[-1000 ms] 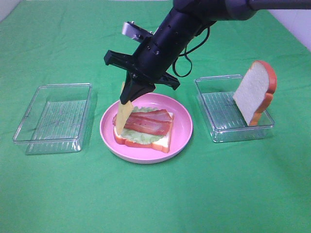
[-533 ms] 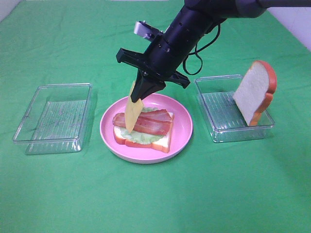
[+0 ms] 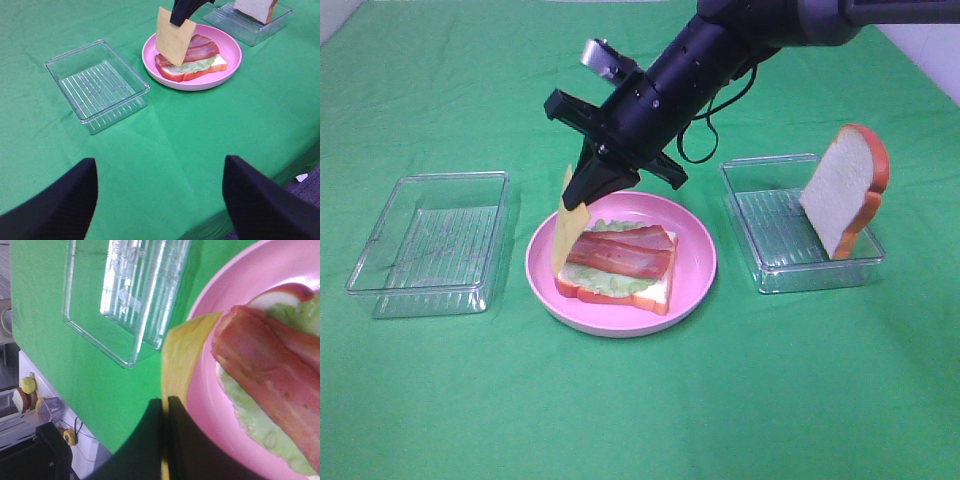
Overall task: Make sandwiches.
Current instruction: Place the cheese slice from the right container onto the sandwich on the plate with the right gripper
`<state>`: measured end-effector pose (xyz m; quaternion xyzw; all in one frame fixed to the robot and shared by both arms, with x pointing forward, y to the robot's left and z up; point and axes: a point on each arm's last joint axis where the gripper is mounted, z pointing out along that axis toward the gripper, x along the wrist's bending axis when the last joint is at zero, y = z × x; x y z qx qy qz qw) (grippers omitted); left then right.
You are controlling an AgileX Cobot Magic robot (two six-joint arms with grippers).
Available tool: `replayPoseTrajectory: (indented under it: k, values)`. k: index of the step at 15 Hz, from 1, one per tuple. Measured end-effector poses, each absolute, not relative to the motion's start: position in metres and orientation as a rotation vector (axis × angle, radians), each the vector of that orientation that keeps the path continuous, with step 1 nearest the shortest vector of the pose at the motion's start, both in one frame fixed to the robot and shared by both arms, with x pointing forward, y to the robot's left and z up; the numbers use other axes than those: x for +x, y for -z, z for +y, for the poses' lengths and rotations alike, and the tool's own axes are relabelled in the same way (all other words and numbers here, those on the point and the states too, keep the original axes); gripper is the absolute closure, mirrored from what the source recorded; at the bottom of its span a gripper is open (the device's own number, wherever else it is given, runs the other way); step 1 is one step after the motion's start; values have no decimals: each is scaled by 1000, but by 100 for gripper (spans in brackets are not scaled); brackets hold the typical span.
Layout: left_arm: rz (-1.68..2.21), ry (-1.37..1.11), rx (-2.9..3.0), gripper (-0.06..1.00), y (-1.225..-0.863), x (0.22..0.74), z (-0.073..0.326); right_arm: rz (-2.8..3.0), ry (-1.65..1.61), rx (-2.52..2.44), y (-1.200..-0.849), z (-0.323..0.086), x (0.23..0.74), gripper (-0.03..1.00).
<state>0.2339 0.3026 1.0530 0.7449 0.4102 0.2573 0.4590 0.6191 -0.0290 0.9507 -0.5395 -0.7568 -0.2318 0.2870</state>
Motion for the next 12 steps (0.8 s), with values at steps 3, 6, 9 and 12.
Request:
replayPoseTrajectory:
  k: [3, 6, 9, 12]
  values:
    - [1010, -634, 1834, 27, -1053, 234, 303, -2067, 532, -1466, -930, -33, 621, 97]
    - [1010, -634, 1834, 27, -1053, 234, 303, -2119, 458, -1524, -925, -39, 622, 97]
    - [1010, -634, 1834, 27, -1053, 234, 303, -2170, 375, -1616, -920, -47, 625, 97]
    - [1010, -634, 1834, 27, -1053, 234, 303, -2166, 381, -1637, -920, -47, 626, 81]
